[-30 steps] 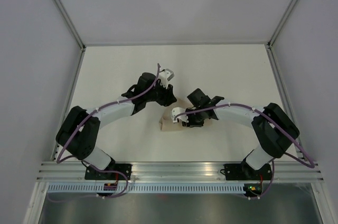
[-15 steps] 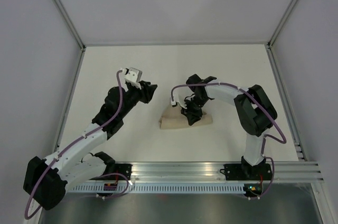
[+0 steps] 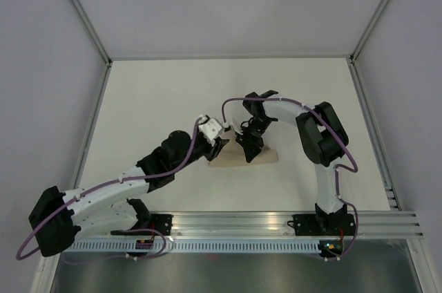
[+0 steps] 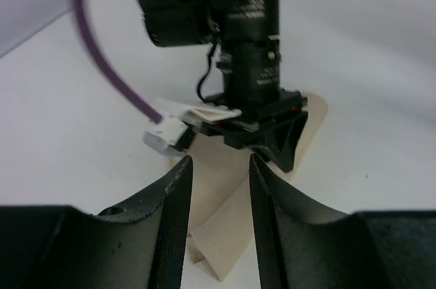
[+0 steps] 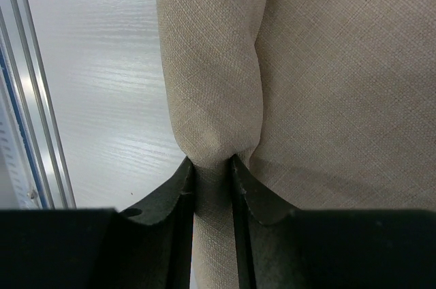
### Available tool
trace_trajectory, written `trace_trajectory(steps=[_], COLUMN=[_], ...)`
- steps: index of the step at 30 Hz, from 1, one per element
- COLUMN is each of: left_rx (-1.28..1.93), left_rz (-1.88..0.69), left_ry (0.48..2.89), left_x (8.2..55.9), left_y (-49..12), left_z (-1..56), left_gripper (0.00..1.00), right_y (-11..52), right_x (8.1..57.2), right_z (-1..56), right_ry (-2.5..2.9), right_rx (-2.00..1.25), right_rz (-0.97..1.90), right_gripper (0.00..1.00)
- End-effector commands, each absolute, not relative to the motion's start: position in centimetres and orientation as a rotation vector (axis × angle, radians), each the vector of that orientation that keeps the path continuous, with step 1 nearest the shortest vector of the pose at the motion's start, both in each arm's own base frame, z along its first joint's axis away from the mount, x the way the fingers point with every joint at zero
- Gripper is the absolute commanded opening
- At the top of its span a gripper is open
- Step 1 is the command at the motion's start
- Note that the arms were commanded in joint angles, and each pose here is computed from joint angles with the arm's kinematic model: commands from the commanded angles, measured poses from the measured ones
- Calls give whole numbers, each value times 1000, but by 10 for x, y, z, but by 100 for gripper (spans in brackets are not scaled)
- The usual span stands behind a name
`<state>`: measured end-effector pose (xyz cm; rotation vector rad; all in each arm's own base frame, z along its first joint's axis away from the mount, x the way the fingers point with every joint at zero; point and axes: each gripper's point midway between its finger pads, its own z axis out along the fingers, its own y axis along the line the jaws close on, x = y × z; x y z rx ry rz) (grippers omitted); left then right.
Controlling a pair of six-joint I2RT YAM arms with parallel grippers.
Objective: Fold the napkin, place the utensils inside, and roll it up
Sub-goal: Roll the napkin at the center of the board.
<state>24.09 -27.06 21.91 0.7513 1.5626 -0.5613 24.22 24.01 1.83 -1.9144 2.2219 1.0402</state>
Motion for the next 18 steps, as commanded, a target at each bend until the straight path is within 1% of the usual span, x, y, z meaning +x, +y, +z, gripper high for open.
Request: trace_trajectory(steps=[1, 2, 4, 8, 9, 12, 16, 18], left_rx=[956, 1008, 1055, 1185, 1229, 1286, 1372, 1377], left_rz=[-394, -375, -363, -314, -289, -265, -219, -213], left_ry=[1574, 1601, 1605, 1627, 1648, 1634, 1627, 1622], left_x=[239, 236, 233, 223, 222, 220, 218, 219], left_y=[-284, -292, -299, -317, -321, -334, -346, -348], left_z=[197, 183, 176, 143, 127, 114, 81, 75], left_gripper=[44, 45, 45, 47, 47, 47, 50, 50], right_y=[225, 225, 225, 225, 225, 224, 222, 220], right_x=[257, 258, 261, 263, 264, 266, 267, 268], right_z=[-22, -24, -22, -25, -25, -27, -29, -31], right_ry=[2268, 2278, 2292, 2322, 2320, 2333, 2359, 2364], right_rx=[-1998, -1996, -1987, -1977, -1975, -1961, -1948, -1949], right_rz=[908, 912, 927, 962, 966, 987, 1001, 1006], right_gripper=[10, 10, 10, 10, 10, 10, 10, 10])
